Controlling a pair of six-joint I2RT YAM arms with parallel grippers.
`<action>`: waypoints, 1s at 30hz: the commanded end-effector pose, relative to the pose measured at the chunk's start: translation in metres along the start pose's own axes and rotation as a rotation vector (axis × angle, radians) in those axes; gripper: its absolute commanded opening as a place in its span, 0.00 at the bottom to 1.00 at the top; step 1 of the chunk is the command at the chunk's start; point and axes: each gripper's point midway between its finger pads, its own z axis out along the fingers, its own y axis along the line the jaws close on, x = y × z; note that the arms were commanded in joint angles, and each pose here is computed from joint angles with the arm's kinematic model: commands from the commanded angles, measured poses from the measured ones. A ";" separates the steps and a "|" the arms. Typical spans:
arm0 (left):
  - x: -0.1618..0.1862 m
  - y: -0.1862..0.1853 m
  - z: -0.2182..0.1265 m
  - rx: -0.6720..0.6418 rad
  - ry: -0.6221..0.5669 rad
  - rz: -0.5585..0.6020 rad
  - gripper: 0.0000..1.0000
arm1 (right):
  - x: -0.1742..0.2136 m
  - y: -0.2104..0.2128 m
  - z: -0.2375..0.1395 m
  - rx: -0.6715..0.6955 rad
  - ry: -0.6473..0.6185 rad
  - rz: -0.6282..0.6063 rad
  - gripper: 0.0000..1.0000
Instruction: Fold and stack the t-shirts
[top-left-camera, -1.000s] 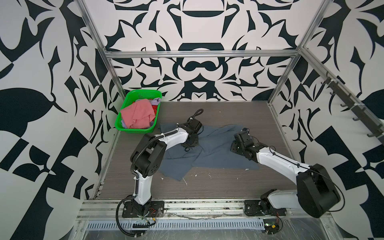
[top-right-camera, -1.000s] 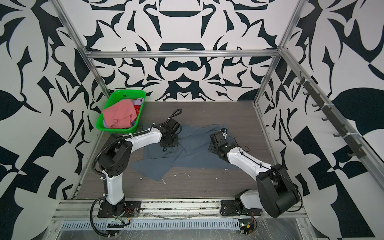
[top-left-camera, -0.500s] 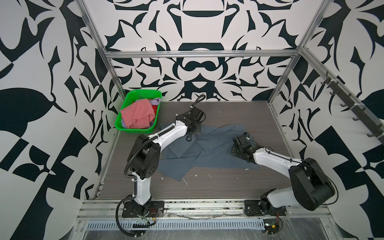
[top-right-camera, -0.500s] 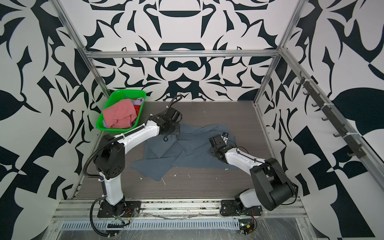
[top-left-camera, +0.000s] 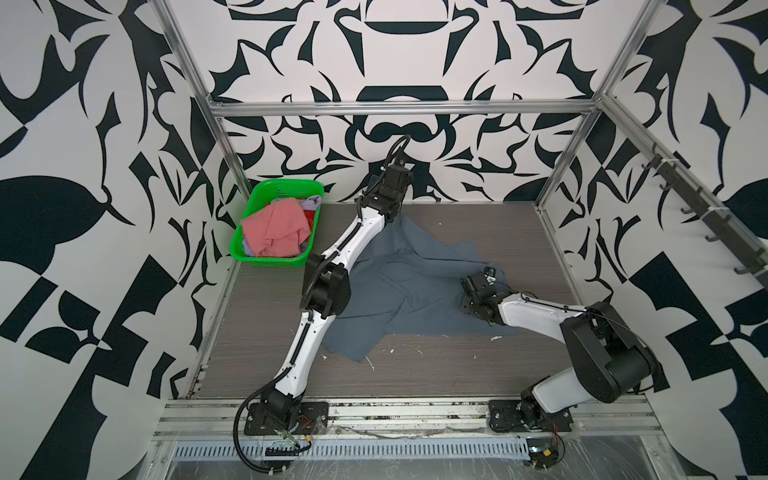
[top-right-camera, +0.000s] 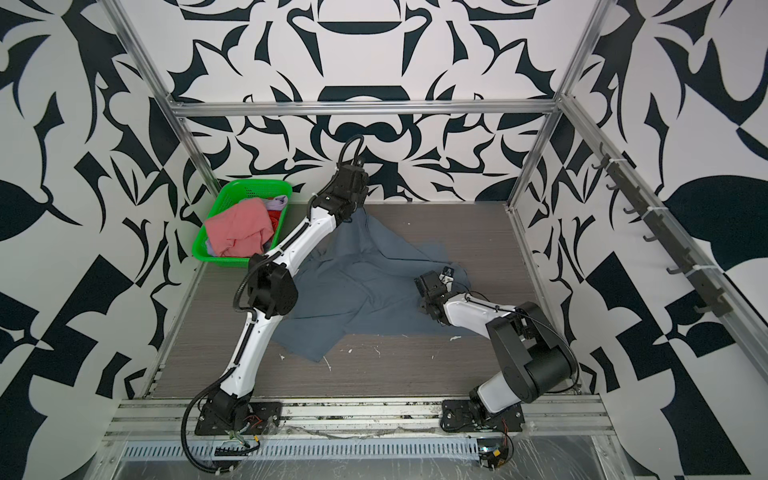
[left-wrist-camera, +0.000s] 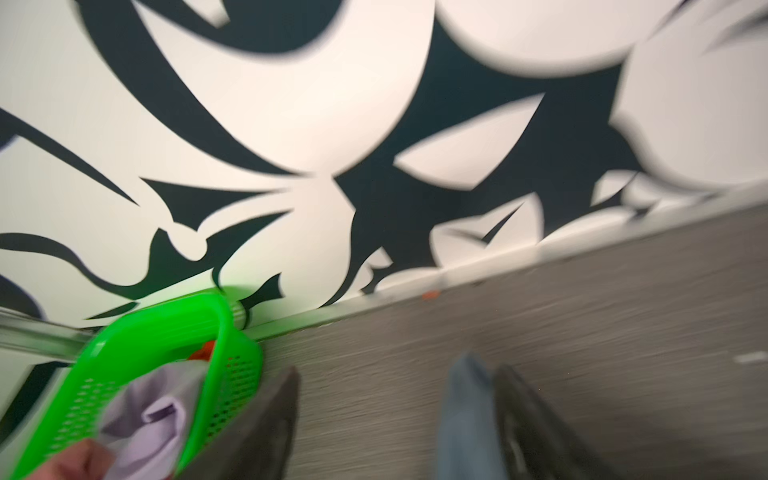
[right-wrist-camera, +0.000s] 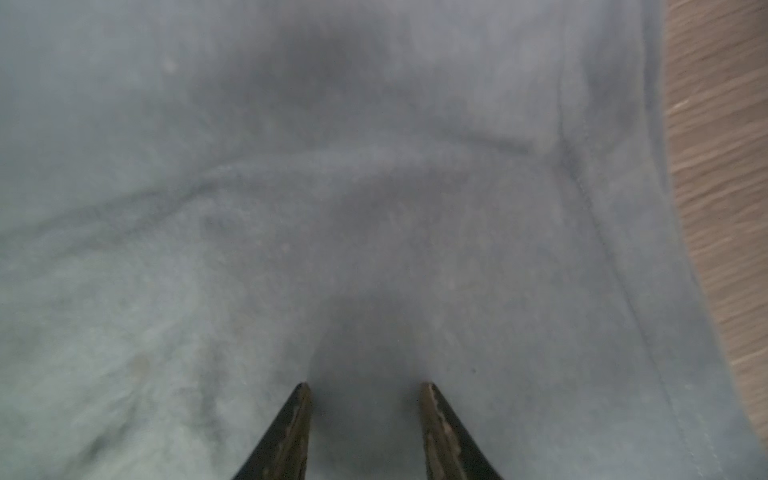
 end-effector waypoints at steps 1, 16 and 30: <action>-0.014 0.040 -0.024 -0.065 -0.008 -0.004 0.84 | 0.007 -0.001 -0.005 -0.005 0.041 -0.012 0.46; 0.251 0.065 -0.183 0.181 0.681 -0.498 0.83 | -0.053 -0.006 -0.060 0.014 -0.125 -0.049 0.52; 0.341 0.040 -0.183 0.200 0.835 -0.641 0.76 | -0.044 -0.072 -0.034 0.168 0.015 0.059 0.62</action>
